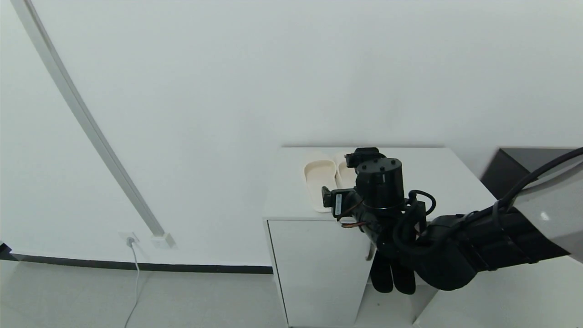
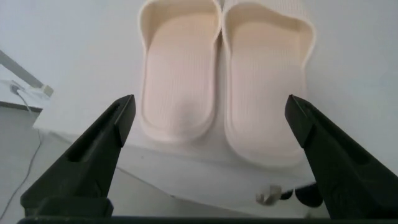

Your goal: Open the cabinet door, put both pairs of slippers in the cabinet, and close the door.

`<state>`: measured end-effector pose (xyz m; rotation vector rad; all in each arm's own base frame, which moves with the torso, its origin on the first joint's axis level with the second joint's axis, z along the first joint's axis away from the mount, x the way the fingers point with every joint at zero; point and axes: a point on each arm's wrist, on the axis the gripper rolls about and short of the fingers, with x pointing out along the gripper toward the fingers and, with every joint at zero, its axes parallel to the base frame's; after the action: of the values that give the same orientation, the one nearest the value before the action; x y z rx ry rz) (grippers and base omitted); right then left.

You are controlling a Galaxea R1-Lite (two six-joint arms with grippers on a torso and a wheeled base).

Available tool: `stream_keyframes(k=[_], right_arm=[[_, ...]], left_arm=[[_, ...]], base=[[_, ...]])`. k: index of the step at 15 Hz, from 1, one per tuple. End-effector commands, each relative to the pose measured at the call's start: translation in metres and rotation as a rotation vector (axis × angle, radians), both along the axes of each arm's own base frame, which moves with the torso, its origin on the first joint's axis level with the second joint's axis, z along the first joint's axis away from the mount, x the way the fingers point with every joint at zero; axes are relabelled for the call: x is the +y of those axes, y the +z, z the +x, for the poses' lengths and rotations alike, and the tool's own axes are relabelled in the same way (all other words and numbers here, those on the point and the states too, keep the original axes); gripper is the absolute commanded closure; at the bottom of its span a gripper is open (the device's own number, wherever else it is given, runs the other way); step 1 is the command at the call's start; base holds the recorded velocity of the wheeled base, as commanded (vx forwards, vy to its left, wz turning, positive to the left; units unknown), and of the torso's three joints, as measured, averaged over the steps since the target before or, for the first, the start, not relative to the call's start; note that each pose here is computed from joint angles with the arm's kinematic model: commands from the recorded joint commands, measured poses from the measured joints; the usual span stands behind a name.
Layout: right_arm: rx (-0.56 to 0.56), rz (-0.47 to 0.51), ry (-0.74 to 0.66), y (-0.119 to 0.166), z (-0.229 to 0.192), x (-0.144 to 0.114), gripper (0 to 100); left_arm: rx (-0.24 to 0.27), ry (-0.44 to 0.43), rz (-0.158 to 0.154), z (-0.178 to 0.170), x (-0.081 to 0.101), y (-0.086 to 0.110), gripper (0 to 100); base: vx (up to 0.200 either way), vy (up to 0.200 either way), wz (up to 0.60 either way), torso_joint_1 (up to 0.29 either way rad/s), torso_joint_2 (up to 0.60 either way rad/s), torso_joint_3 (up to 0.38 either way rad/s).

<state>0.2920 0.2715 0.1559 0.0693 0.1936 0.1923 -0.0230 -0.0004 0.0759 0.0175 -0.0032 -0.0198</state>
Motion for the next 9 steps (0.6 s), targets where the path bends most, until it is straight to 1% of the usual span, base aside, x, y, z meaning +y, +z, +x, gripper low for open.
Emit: stream_keyframes(k=[1,4,9], right_arm=[[0.021,-0.028,0.002,-0.013,0.004,0.005,0],[0.032,-0.04,0.006,-0.022,0.01,0.009,0],[0.036,-0.043,-0.007,-0.035,0.026,0.016,0]], left_arm=[[0.001,0.0,-0.001,0.0,0.0,0.0,100],[0.001,0.0,-0.001,0.0,0.0,0.0,100],[0.001,0.0,-0.001,0.0,0.0,0.0,100]], base=[[0.2,0.0,0.0,0.002,0.01,-0.002],[0.2,0.0,0.0,0.004,0.01,0.001],[0.0,0.0,0.0,0.0,0.0,0.0]])
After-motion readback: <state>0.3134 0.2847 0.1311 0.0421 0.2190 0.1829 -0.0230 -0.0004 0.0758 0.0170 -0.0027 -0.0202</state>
